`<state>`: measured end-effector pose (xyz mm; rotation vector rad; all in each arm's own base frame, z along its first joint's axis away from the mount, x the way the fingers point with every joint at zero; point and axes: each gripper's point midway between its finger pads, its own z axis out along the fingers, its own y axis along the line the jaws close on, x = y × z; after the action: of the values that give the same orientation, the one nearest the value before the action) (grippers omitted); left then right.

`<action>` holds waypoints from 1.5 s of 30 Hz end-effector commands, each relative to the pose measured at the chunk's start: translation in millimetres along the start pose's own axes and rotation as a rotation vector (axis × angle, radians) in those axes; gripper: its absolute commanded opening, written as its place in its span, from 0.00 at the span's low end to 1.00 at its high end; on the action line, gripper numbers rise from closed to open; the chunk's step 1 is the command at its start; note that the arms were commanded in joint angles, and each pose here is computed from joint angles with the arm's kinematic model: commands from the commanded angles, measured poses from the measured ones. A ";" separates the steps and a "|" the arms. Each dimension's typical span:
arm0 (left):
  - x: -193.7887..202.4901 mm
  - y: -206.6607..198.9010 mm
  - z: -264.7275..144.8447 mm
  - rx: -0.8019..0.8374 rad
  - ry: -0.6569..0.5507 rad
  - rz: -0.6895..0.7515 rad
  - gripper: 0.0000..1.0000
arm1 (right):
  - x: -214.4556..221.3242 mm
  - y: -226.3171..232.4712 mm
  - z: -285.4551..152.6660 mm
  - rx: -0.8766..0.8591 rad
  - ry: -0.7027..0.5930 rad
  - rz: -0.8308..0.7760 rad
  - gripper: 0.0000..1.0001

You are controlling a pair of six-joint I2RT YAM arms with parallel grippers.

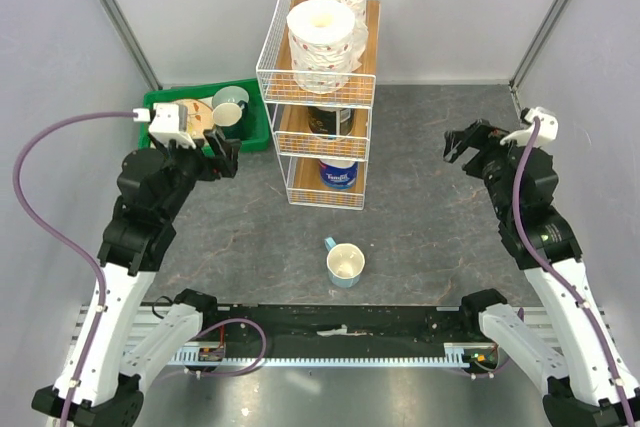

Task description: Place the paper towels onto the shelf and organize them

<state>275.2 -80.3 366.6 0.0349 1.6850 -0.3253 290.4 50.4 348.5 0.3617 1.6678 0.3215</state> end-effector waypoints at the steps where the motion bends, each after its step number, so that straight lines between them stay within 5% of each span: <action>1: 33.9 1.0 -12.1 0.010 0.062 -0.051 0.88 | 34.3 -20.9 -11.5 0.057 0.095 0.002 0.98; 10: 108.0 27.7 -13.2 -0.090 0.191 -0.049 0.91 | 81.2 -48.7 -38.4 0.087 0.200 -0.037 0.98; 19: 137.4 40.6 -12.9 -0.140 0.232 -0.043 0.94 | 98.3 -69.4 -41.5 0.160 0.222 -0.063 0.98; 45: 138.3 44.9 -18.8 -0.153 0.193 -0.044 0.94 | 104.4 -74.6 -38.9 0.188 0.238 -0.065 0.98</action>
<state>242.9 -57.1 212.9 -0.0569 1.9527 -0.2234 234.8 30.0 228.3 0.3980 1.9600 0.1818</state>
